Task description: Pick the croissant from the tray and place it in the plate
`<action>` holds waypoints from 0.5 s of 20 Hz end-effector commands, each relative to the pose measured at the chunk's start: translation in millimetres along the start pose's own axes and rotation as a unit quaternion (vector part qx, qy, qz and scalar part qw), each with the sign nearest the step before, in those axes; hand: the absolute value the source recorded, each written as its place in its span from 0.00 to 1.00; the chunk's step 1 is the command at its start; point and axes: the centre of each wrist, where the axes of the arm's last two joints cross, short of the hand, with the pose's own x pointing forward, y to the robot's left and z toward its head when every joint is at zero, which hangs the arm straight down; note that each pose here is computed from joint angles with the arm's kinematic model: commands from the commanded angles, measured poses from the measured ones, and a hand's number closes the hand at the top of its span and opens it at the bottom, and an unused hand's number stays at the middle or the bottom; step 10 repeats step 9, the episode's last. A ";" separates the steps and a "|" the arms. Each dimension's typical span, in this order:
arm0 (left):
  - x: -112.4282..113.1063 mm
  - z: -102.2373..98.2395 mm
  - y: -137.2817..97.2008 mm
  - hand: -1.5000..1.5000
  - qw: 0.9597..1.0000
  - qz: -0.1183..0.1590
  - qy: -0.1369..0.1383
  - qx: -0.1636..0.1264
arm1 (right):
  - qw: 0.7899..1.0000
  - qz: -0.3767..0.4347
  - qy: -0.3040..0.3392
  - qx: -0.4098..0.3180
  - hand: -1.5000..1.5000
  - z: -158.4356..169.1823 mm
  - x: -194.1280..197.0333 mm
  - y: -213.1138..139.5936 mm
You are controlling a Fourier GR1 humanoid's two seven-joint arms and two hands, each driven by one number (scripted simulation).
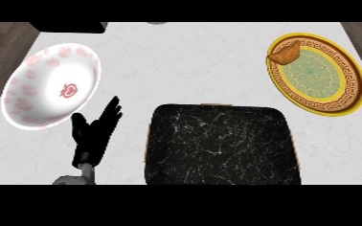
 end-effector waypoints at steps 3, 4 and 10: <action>3.6 -1.6 1.0 0.50 1.000 0.007 -0.006 0.005 | 0.998 -0.010 -0.031 0.047 0.00 39.2 -21.9 -9.8; -0.5 4.3 4.5 0.50 1.000 -0.004 0.001 0.008 | 0.999 -0.007 -0.026 0.042 0.00 34.1 -18.7 -9.9; 8.7 -7.3 8.3 0.50 1.000 0.014 0.006 0.008 | 0.998 -0.004 -0.037 0.043 0.00 40.4 -20.4 -13.3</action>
